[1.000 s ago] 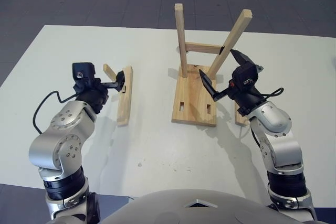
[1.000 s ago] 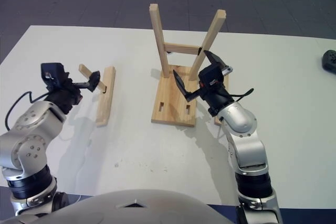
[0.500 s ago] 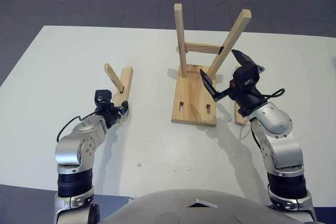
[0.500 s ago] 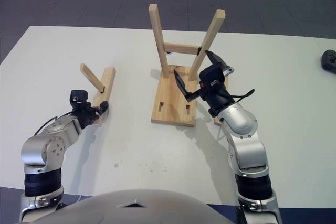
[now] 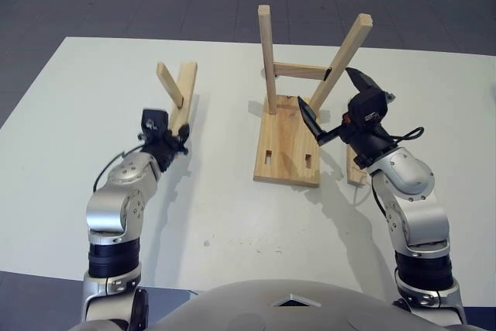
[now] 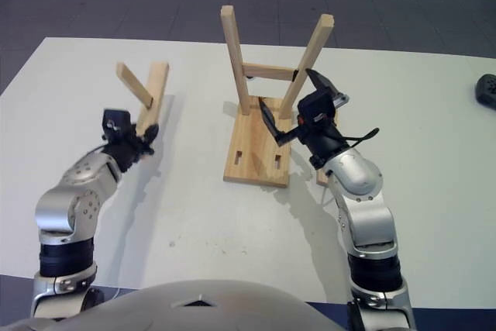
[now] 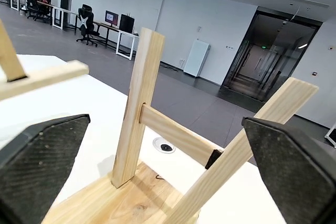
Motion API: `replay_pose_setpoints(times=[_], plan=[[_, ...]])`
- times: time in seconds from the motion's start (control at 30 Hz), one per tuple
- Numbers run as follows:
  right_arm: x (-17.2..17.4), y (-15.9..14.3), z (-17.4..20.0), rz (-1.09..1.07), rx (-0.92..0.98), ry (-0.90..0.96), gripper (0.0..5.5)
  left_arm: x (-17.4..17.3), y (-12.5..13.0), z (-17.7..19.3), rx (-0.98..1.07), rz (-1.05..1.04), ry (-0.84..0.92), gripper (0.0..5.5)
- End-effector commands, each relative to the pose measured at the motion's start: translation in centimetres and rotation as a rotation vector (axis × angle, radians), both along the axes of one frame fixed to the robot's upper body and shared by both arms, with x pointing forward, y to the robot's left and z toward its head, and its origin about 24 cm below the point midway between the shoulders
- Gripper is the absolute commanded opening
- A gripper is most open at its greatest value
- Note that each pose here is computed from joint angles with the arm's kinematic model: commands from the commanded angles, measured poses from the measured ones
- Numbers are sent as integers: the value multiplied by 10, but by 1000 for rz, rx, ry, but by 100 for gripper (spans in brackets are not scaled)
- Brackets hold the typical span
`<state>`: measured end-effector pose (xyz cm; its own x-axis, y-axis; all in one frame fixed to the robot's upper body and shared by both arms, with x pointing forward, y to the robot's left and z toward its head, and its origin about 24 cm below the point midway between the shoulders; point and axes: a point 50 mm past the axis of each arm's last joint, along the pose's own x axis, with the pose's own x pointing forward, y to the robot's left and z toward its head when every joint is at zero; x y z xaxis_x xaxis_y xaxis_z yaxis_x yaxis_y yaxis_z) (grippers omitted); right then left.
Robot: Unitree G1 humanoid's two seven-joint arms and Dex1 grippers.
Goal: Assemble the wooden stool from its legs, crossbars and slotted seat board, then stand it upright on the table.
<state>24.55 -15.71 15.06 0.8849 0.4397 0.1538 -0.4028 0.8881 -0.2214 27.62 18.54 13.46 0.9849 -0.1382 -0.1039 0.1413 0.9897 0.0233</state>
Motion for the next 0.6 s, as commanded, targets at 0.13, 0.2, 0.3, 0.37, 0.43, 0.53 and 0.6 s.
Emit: replay_pose_setpoints(times=[0.13, 0.2, 0.3, 0.37, 0.43, 0.53, 0.6], plan=[[18, 6, 84, 310, 635, 20, 540, -1, -49, 137, 108, -348, -688, 211], [15, 11, 103, 432, 733, 37, 540, -6, -65, 136, 138, -480, -704, 211], [13, 14, 119, 519, 889, 72, 540, -10, -80, 121, 200, -630, -678, 211], [9, 14, 128, 576, 978, 97, 540, -15, -89, 114, 210, -698, -669, 211], [5, 14, 135, 641, 1011, 119, 540, -20, -94, 110, 185, -759, -650, 211], [6, 12, 139, 647, 1027, 160, 495, -25, -97, 102, 195, -828, -620, 211], [7, 9, 141, 638, 1063, 180, 461, -26, -97, 97, 212, -857, -600, 211]])
